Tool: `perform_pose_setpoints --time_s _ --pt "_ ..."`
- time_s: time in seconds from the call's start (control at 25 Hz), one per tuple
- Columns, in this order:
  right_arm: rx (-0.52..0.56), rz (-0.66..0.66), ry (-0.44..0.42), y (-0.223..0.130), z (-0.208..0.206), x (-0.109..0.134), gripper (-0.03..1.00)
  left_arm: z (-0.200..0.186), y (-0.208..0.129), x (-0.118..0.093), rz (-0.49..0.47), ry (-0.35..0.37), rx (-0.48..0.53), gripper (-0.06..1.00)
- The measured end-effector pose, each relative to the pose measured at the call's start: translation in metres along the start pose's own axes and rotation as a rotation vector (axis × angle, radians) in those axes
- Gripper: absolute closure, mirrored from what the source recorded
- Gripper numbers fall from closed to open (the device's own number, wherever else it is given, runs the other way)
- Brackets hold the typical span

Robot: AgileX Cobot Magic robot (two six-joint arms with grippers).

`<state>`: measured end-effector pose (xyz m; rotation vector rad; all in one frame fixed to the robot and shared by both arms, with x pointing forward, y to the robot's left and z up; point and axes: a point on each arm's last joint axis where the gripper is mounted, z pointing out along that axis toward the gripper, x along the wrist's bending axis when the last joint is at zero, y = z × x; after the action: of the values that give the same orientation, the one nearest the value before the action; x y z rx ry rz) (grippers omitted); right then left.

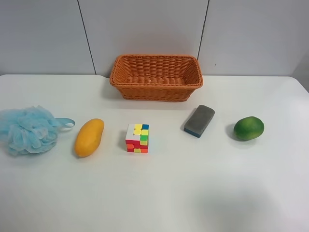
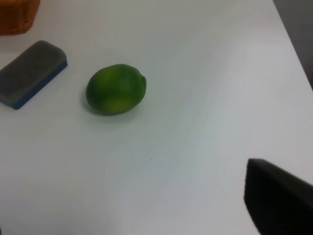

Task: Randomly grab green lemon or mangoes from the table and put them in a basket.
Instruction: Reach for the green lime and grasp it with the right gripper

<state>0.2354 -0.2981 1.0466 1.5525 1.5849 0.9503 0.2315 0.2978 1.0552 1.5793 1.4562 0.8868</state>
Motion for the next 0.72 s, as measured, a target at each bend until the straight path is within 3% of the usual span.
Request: perform_pose_setpoints --time_s 0.72 --pt "0.000 0.007 0.000 0.0000 0.0000 0.0000 -0.02 0.0000 0.0000 0.0000 0.000 0.000 0.000 -0.05"
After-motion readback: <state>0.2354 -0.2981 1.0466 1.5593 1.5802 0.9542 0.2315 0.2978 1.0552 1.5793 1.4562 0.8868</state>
